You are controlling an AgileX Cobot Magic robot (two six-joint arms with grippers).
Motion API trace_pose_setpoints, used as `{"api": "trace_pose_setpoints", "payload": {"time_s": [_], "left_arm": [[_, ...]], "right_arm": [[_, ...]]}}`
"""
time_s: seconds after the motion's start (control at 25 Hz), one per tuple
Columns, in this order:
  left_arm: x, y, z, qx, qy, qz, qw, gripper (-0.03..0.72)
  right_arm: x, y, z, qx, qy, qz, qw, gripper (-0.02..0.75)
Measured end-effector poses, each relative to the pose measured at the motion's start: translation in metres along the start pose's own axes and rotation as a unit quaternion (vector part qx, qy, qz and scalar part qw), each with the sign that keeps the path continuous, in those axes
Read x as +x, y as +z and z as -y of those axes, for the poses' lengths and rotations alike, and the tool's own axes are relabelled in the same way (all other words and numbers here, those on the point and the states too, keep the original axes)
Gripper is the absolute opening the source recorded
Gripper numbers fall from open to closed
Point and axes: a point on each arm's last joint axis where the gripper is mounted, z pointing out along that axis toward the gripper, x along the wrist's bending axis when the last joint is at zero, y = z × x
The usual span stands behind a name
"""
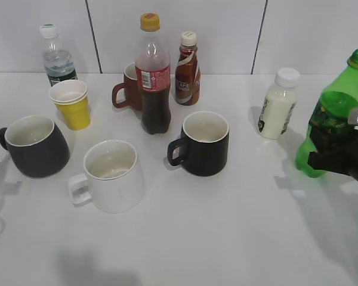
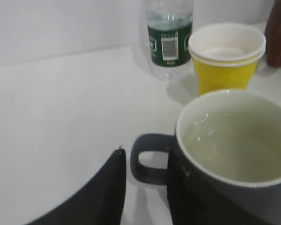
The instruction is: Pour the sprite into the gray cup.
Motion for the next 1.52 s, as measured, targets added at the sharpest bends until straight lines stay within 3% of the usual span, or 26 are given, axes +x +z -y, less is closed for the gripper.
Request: {"api": "trace_pose_setpoints", "payload": {"time_s": [0.08,0.16,0.24,0.4,0.56,0.76,0.92,1.08,1.32,1.52], "left_arm": [[0.000,-0.004,-0.006,-0.004,0.002,-0.001,1.000,0.239],[0.001,-0.009,-0.013,-0.011,0.005,-0.003,1.000,0.239],[0.002,-0.016,-0.023,-0.023,0.008,-0.007,1.000,0.239],[0.007,-0.026,-0.050,-0.016,0.011,-0.017,1.000,0.239],[0.017,-0.043,-0.102,0.031,-0.037,-0.038,0.998,0.243],[0.024,-0.078,-0.164,0.032,-0.097,-0.049,0.994,0.274],[0.021,-0.106,-0.178,0.011,-0.136,-0.040,0.990,0.316],[0.013,-0.154,-0.175,0.021,-0.141,-0.028,0.989,0.324],[0.000,-0.233,-0.146,0.072,-0.124,-0.022,0.989,0.326],[-0.005,-0.283,-0.114,0.053,-0.097,-0.044,0.993,0.326]], "right_arm": [[0.001,-0.001,0.000,-0.001,-0.004,-0.008,1.000,0.391],[0.002,-0.002,-0.003,-0.001,-0.007,-0.015,1.000,0.538],[0.003,-0.005,-0.011,-0.013,-0.015,-0.015,1.000,0.622],[0.003,-0.013,-0.055,-0.106,-0.035,-0.013,0.994,0.662],[0.006,-0.034,-0.126,-0.202,-0.059,-0.020,0.977,0.661],[0.002,-0.089,-0.200,-0.115,-0.026,0.004,0.993,0.602],[0.000,-0.156,-0.217,-0.088,-0.004,0.034,0.996,0.573],[0.000,-0.208,-0.203,-0.036,0.006,0.047,0.998,0.568],[0.010,-0.269,-0.167,0.043,0.016,0.009,0.999,0.566],[0.011,-0.295,-0.139,0.093,0.009,0.007,0.996,0.566]]}}
